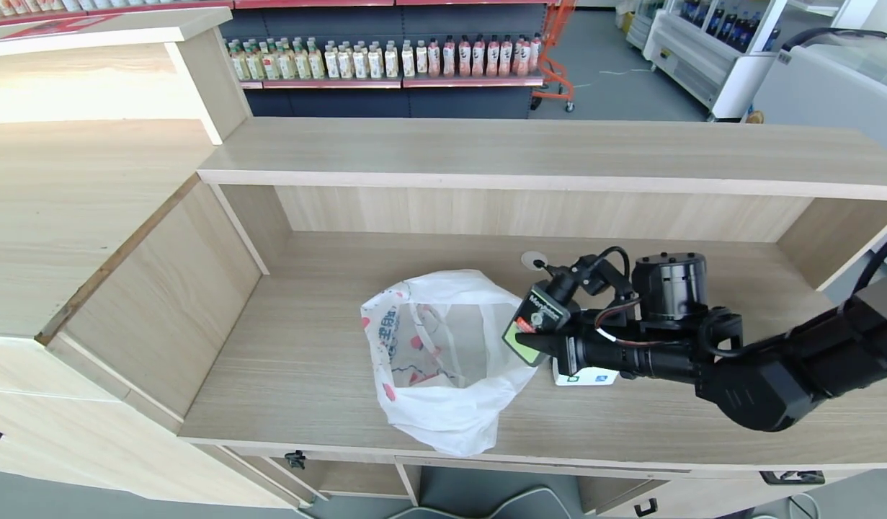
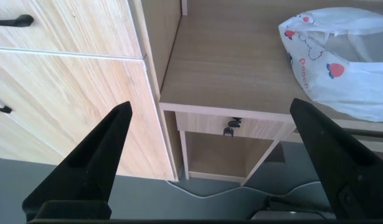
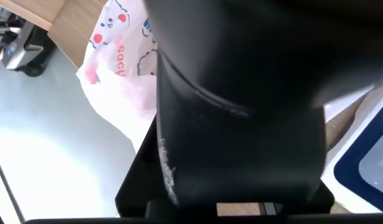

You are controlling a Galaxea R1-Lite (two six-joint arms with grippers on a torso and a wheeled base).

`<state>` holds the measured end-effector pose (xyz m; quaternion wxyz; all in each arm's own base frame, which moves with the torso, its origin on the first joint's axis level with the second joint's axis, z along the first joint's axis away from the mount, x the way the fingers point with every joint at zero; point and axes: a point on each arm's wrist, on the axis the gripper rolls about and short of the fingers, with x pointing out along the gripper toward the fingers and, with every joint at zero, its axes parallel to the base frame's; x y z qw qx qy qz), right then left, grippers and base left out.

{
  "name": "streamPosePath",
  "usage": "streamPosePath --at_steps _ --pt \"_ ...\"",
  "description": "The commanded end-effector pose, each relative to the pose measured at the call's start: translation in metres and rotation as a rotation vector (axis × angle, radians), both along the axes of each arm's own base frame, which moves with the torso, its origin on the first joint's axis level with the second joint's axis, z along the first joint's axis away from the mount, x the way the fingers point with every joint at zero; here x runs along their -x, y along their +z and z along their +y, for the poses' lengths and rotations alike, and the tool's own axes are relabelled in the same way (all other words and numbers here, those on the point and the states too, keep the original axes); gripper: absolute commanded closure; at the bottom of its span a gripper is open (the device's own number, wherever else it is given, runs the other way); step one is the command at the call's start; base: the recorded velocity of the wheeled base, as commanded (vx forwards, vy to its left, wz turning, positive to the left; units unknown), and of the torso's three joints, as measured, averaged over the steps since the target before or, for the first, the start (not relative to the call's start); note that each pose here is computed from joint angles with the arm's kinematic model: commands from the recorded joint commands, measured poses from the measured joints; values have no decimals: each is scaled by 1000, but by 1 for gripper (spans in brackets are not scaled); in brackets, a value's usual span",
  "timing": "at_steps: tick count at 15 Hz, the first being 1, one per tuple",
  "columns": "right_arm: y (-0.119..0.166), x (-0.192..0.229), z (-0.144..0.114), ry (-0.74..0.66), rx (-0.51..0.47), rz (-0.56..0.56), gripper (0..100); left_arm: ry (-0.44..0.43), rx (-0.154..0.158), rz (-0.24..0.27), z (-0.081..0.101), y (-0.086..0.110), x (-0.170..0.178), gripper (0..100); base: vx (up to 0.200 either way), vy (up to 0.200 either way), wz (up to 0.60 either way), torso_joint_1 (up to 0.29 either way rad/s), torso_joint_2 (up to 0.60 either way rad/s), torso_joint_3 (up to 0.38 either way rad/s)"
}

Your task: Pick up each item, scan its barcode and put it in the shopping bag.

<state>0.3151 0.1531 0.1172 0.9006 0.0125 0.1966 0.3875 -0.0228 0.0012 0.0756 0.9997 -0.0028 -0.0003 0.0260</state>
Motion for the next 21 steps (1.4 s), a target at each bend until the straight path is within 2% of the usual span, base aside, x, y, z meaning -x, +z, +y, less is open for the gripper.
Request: streamPosePath --at_steps 1,3,6,11,14,21 --pt "-23 -14 18 38 31 20 100 0 1 -1 0 0 0 0 0 0 0 0 0 0" --pt "-34 -28 33 77 63 -51 100 0 -1 -1 0 0 0 0 0 0 0 0 0 0" --pt "-55 -50 49 59 100 -179 100 0 1 -1 0 0 0 0 0 0 0 0 0 0" --pt "-73 -73 60 108 201 -311 100 0 -1 -1 0 0 0 0 0 0 0 0 0 0" --pt "-81 -83 65 125 233 -357 100 0 1 -1 0 0 0 0 0 0 0 0 0 0" --pt "-89 -105 84 136 228 -430 100 0 1 -1 0 0 0 0 0 0 0 0 0 0"
